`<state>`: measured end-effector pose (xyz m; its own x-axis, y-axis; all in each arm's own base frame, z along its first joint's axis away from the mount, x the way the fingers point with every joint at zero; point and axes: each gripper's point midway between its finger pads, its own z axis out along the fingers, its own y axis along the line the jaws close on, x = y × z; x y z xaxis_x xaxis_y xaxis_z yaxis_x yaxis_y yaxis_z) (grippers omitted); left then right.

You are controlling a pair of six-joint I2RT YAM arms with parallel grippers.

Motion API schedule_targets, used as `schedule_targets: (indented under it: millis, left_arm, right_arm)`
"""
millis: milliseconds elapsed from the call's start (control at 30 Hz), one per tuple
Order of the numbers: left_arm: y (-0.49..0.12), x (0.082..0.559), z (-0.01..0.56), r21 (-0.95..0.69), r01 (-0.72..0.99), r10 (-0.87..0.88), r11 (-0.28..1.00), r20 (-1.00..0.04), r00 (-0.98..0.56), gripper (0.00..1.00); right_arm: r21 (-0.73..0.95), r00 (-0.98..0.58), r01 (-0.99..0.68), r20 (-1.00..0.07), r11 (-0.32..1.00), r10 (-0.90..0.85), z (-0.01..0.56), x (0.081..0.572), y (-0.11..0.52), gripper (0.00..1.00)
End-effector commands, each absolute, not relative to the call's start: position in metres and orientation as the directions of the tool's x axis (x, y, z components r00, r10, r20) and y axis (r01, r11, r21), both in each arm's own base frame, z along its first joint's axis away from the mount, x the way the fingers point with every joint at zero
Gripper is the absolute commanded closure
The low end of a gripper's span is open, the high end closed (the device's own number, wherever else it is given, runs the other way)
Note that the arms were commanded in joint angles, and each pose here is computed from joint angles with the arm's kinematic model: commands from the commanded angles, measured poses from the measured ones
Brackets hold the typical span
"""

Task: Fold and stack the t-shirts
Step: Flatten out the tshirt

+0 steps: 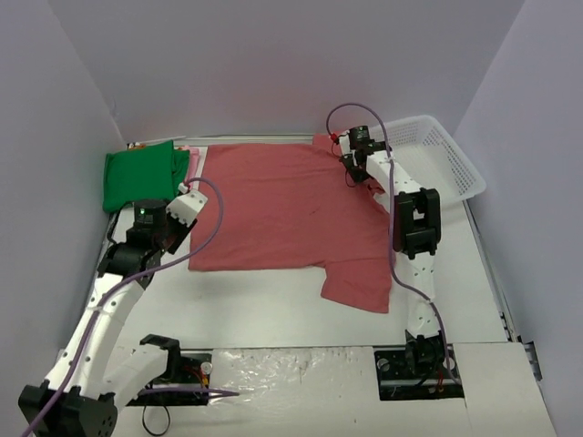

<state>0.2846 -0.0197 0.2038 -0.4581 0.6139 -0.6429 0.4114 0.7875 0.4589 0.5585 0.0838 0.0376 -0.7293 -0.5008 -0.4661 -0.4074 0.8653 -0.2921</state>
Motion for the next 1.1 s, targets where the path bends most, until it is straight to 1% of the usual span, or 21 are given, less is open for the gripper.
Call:
schedule_targets:
  millis: [0, 167, 333, 500, 600, 700, 867, 1067]
  left_arm:
    - [-0.003, 0.276, 0.204, 0.483, 0.369, 0.608, 0.794, -0.632, -0.48, 0.64]
    - [0.012, 0.262, 0.196, 0.461, 0.324, 0.563, 0.826, -0.648, -0.513, 0.63]
    - [0.022, 0.255, 0.187, 0.454, 0.297, 0.54, 0.84, -0.638, -0.549, 0.63]
    - [0.026, 0.255, 0.188, 0.435, 0.281, 0.514, 0.855, -0.647, -0.564, 0.62]
    - [0.029, 0.256, 0.19, 0.422, 0.261, 0.492, 0.868, -0.659, -0.569, 0.62]
    - [0.02, 0.256, 0.185, 0.372, 0.305, 0.481, 0.877, -0.673, -0.562, 0.62]
    - [0.028, 0.256, 0.185, 0.364, 0.278, 0.457, 0.889, -0.672, -0.583, 0.62]
    - [0.028, 0.254, 0.184, 0.349, 0.284, 0.45, 0.893, -0.673, -0.587, 0.6]
  right_arm:
    - [-0.296, -0.669, -0.375, -0.57, 0.879, -0.477, 0.093, 0.58, 0.095, 1.0]
    - [-0.293, -0.681, -0.351, -0.572, 0.889, -0.457, 0.08, 0.594, 0.086, 1.0]
    - [-0.317, -0.712, -0.273, -0.569, 0.908, -0.412, 0.065, 0.609, 0.063, 1.0]
    - [-0.368, -0.742, -0.196, -0.551, 0.909, -0.383, 0.053, 0.614, 0.044, 1.0]
    - [-0.395, -0.745, -0.16, -0.554, 0.905, -0.373, 0.053, 0.619, 0.037, 1.0]
    - [-0.406, -0.73, -0.147, -0.571, 0.902, -0.375, 0.061, 0.625, 0.036, 1.0]
    - [-0.451, -0.715, -0.092, -0.591, 0.888, -0.374, 0.075, 0.634, 0.026, 1.0]
    - [-0.502, -0.695, -0.024, -0.613, 0.865, -0.376, 0.088, 0.643, 0.015, 1.0]
